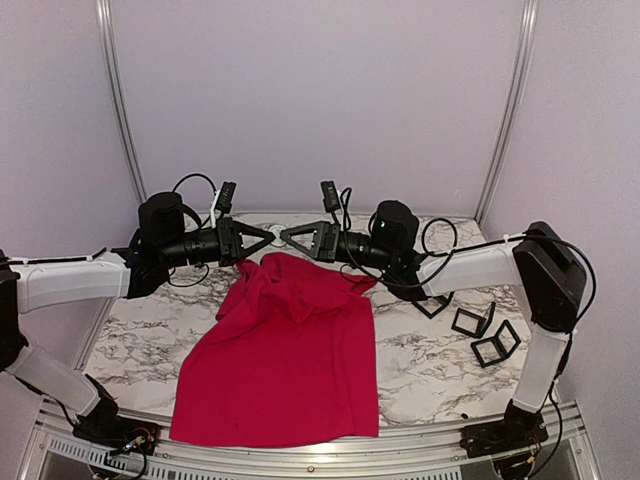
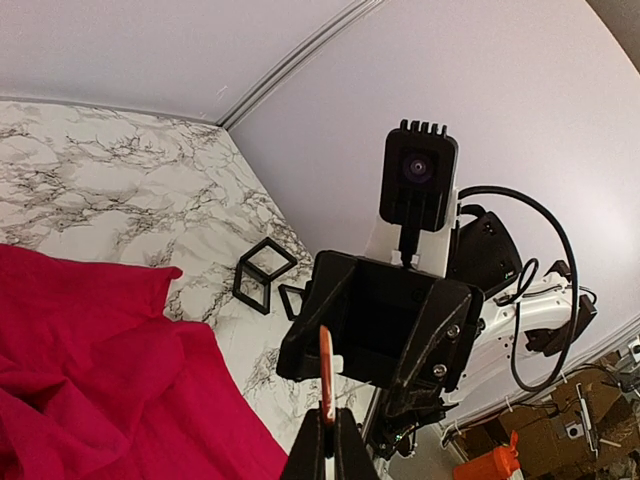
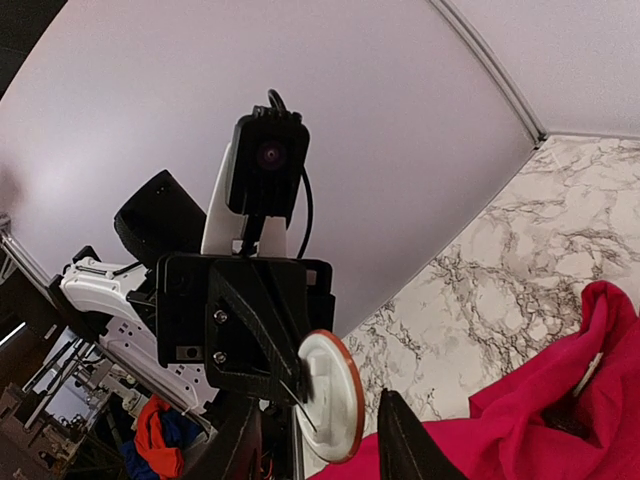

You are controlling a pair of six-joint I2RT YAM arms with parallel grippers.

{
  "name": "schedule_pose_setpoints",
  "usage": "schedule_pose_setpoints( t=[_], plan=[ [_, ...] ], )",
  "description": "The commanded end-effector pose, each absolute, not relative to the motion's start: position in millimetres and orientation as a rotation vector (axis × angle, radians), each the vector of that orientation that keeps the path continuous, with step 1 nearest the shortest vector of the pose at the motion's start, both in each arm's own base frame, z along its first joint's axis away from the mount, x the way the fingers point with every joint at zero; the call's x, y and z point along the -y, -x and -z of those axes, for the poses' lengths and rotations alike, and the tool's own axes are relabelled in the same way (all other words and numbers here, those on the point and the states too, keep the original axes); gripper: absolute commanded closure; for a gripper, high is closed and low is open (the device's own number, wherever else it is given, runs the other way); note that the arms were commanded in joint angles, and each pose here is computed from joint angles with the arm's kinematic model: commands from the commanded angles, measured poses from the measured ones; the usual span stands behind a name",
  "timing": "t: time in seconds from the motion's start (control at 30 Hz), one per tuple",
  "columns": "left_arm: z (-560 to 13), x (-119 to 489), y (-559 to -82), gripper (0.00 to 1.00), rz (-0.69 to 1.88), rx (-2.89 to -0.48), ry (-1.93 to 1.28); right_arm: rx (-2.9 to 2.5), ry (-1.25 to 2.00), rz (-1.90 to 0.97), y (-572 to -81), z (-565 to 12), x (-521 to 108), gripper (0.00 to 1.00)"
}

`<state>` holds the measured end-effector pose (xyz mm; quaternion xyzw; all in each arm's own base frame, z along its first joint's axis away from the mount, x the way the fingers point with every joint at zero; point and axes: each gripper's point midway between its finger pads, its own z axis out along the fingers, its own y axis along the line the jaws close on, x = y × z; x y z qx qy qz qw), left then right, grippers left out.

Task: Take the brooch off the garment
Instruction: Close the brooch at the center of the board.

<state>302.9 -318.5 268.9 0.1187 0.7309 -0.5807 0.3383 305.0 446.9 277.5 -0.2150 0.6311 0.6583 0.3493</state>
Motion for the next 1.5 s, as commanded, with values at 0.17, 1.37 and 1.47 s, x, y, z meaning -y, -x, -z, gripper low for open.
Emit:
schedule_pose_setpoints(
  t=[0.17,1.37,1.47],
  plan=[
    [-269.3,321.3,-304.5,1.00,1.498,-1.888,-0.326,-1.600,0.595,-1.722,-300.2,-284.3,-458.0,0.68],
    [-271.2,326.8,-297.7,1.00,1.417,-1.905,-0.405,-1.629,0.615,-1.761,-300.9,-275.5,-467.9,0.86],
    [-270.7,326.6,-297.5,1.00,1.414,-1.906,-0.404,-1.628,0.605,-1.760,-301.0,-275.4,-466.6,0.83]
  ],
)
